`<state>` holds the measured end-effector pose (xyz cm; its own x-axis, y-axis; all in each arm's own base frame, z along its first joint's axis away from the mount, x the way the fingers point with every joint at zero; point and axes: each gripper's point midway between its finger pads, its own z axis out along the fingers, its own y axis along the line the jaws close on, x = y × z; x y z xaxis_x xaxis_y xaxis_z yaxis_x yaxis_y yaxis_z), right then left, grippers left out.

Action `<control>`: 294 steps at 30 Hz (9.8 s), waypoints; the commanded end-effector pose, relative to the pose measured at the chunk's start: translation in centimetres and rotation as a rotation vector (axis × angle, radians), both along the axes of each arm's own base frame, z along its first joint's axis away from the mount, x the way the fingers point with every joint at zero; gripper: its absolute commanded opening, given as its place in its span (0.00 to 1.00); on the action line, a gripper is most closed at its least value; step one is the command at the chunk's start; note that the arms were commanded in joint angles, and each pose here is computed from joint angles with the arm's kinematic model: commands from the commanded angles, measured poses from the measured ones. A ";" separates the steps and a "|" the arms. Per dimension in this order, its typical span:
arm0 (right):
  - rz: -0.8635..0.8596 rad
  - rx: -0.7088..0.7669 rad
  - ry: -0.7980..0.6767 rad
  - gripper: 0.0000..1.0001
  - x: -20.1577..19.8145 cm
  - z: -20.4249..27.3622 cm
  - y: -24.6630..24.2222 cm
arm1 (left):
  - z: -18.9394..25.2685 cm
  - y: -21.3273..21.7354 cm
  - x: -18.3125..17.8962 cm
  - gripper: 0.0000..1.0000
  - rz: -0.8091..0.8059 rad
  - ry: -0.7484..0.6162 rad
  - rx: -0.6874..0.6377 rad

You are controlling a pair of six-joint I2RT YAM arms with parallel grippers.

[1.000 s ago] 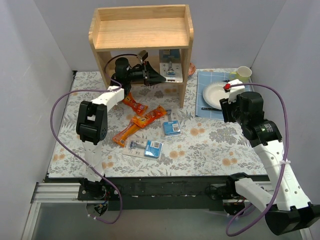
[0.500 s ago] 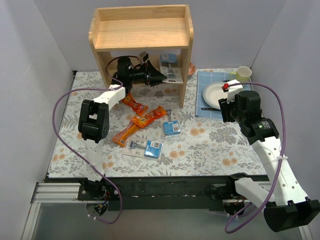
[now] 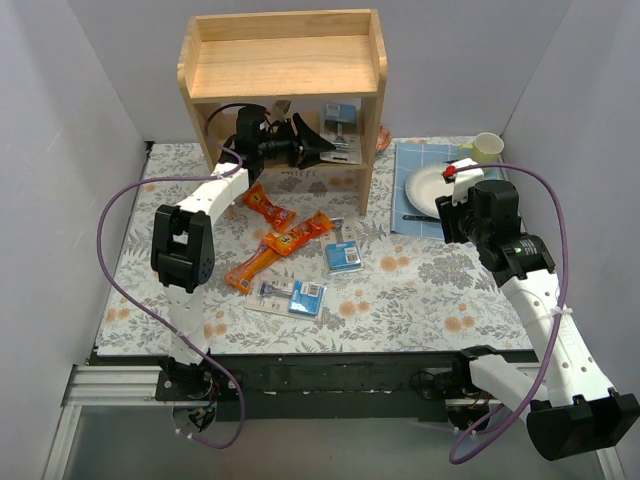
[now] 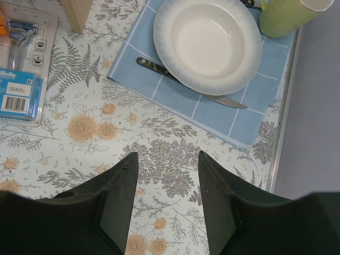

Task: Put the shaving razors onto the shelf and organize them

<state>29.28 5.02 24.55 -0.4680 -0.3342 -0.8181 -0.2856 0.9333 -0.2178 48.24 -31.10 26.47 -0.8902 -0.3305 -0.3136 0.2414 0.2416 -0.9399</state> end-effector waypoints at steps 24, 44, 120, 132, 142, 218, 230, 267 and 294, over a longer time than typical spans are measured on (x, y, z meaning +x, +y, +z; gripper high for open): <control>0.040 0.058 -0.027 0.56 1.5 0.1 1.5 | -4.4 3.5 -2.5 0.64 0.330 -0.477 0.758; 0.027 0.092 -0.032 0.56 1.3 -1.0 1.7 | 3.5 9.1 0.4 0.00 0.705 -0.855 0.729; 1.207 0.086 0.173 0.63 -10.5 -11.5 35.3 | -2.4 22.1 -19.2 0.93 0.409 -0.484 0.853; 1.251 0.036 0.205 0.60 -9.0 -15.7 42.5 | 0.4 24.9 -21.3 0.94 0.558 -0.469 0.854; 1.362 -0.176 0.246 0.38 -11.0 -21.0 40.7 | 1.6 24.9 -20.9 0.94 0.587 -0.493 0.827; 1.560 -0.737 -0.585 0.01 -9.4 -4.3 30.4 | -6.9 11.7 -26.9 0.76 -0.360 -0.460 0.500; 1.558 -0.728 -0.662 0.01 -9.7 -2.4 31.4 | -7.4 11.3 -27.1 0.44 -0.373 -0.453 0.505; 0.544 -0.646 -0.596 0.71 -0.6 10.5 11.2 | 10.8 13.4 -16.7 0.00 0.326 -0.363 0.004; 0.568 -0.664 -0.580 0.70 -0.2 7.6 11.4 | 1.3 15.3 -3.4 0.00 0.544 0.204 -0.042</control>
<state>28.92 16.38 30.50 0.2827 -0.8721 -0.3994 -0.3809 0.2801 -0.8812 44.33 -15.97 27.99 -0.6348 -0.7532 -0.1723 -0.0486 0.2615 -0.9640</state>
